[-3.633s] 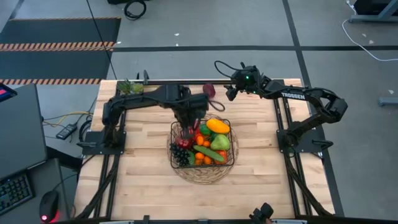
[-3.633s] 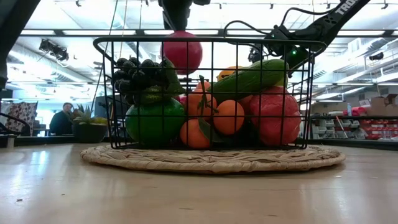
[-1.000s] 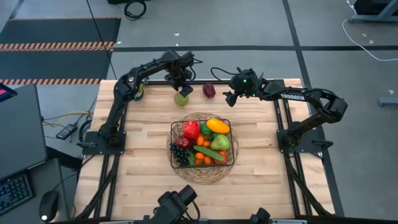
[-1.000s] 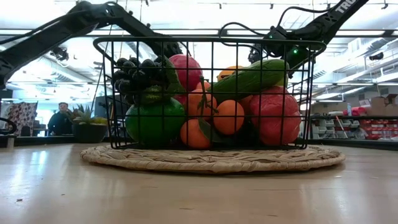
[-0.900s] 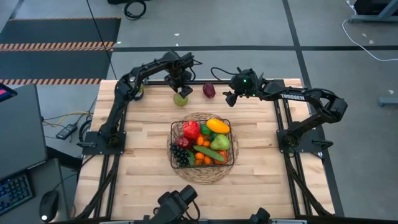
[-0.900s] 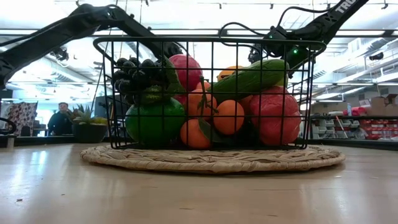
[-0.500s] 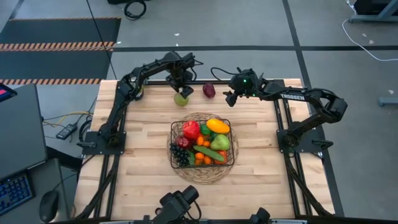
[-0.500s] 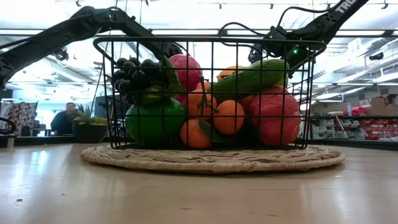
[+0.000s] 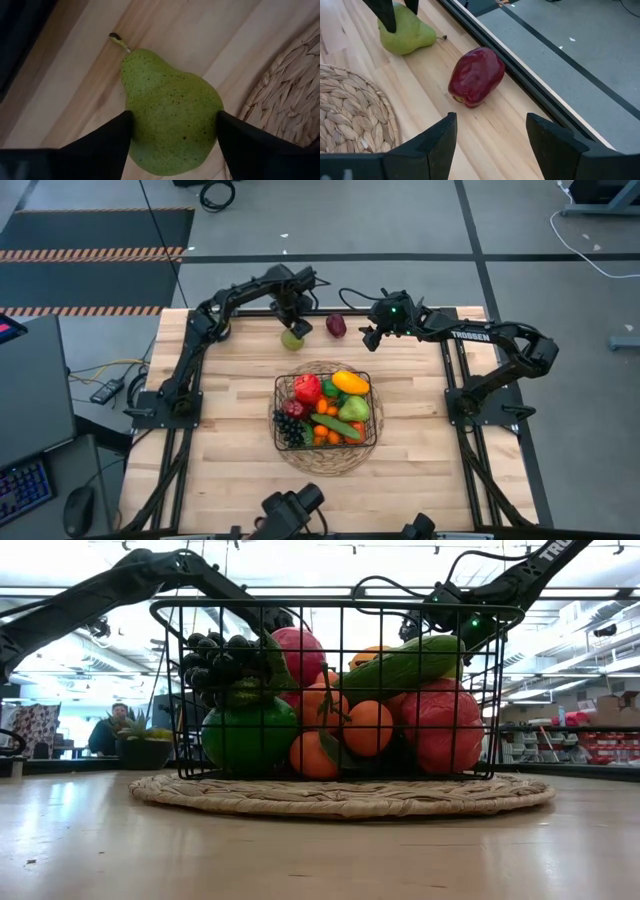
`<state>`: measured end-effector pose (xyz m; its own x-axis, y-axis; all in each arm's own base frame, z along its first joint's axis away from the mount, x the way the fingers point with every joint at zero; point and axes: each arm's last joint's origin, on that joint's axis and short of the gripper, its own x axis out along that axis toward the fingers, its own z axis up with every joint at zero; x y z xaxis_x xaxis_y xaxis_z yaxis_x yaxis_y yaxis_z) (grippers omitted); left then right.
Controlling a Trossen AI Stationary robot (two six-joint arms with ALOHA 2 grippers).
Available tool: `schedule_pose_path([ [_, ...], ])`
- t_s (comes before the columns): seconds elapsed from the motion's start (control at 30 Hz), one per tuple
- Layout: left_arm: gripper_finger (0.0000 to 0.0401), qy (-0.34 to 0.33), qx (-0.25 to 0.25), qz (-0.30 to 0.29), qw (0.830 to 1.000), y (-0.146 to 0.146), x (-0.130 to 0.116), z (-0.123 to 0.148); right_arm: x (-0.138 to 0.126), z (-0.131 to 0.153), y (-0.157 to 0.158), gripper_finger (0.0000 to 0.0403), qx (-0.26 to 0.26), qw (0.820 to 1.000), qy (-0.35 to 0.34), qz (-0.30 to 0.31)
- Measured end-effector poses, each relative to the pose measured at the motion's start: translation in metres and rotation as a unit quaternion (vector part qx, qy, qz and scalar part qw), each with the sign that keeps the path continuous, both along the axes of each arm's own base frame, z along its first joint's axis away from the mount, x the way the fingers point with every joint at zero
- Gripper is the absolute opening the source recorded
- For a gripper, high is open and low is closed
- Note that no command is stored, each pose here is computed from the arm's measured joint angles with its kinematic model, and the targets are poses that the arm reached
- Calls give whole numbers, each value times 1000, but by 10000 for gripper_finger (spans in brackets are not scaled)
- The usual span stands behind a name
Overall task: Build produce basket
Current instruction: Put the green pear into the black wire basket
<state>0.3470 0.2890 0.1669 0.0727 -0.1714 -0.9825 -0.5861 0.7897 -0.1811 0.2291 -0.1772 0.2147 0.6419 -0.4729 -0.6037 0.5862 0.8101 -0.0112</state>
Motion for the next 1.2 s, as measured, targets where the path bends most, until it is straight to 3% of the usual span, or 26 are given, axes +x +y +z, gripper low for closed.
schedule_pose_path([
  [0.17, 245, 8, 12, -25, 1000, -9, 7, 0, 0, 0, 0, 242, 0, 1000, 0, 0],
  [0.3, 243, 26, -6, -42, 999, -15, 7, 6, -1, 0, -1, 242, -1, 1000, 0, -2],
  [0.8, 241, 3, 18, -60, 998, -24, 20, 69, -1, 0, -2, 242, -6, 1000, 4, -1],
  [1.2, 242, -34, 58, -113, 991, -63, 44, 96, -2, 0, -2, 242, -9, 1000, 6, 1],
])
